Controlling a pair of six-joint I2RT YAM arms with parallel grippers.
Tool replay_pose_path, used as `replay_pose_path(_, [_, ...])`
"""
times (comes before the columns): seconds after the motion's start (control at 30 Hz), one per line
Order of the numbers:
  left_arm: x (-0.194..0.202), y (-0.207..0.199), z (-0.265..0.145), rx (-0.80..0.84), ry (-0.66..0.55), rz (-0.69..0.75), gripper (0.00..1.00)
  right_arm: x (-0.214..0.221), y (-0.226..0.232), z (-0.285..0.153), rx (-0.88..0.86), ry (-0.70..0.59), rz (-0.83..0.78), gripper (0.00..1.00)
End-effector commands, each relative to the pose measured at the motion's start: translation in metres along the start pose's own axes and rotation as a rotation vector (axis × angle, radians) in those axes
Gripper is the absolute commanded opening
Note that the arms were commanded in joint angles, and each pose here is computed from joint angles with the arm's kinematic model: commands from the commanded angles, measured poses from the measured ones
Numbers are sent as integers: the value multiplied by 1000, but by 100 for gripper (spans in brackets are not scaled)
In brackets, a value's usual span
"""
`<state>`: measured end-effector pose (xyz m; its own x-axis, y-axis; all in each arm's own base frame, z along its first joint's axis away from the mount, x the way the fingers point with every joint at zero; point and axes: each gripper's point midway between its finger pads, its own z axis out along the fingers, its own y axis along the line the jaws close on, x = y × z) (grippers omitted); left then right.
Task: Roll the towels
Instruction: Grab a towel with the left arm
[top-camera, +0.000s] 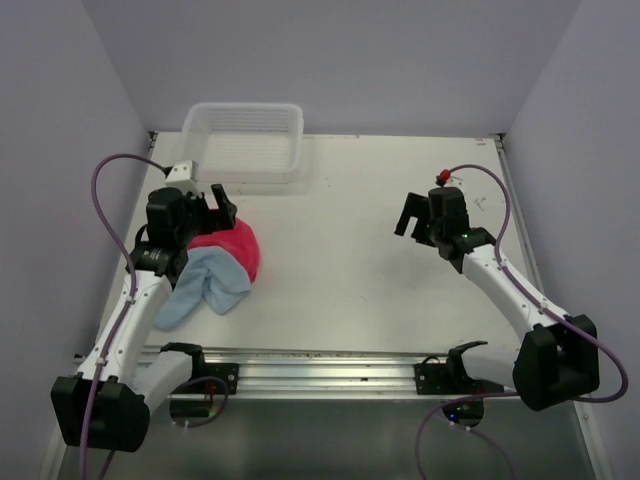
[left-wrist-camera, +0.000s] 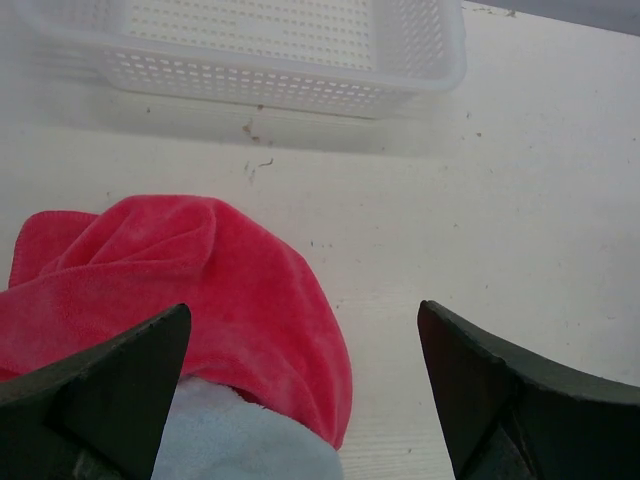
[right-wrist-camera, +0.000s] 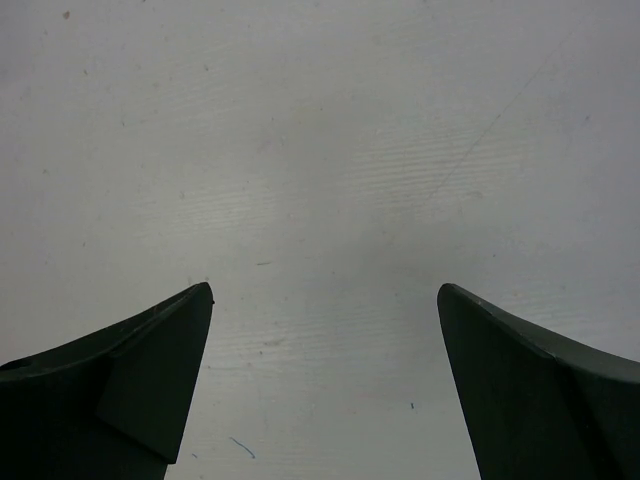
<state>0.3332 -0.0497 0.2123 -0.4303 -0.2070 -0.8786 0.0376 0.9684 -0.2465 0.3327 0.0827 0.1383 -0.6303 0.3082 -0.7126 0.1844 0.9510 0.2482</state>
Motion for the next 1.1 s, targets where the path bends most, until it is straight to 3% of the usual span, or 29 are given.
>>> replay_pose_path(0.0, [-18, 0, -5, -4, -69, 25, 100, -3, 9, 2, -45, -25, 12, 99])
replay_pose_path(0.2, [-19, 3, -6, -20, -74, 23, 100, -1, 26, -2, -139, 5, -19, 99])
replay_pose_path(0.4, [-22, 11, -8, -67, -87, 23, 100, 7, 79, -16, -445, 47, -79, 99])
replay_pose_path(0.47, [-19, 19, -9, -112, -77, 25, 100, 10, 87, -18, -478, 60, -102, 99])
replay_pose_path(0.87, [26, 62, 16, -354, 84, -55, 97, 33, 73, -8, -418, 105, -95, 99])
replay_pose_path(1.07, [55, 55, 17, -349, 212, -178, 93, 33, 60, -4, -354, 81, -87, 99])
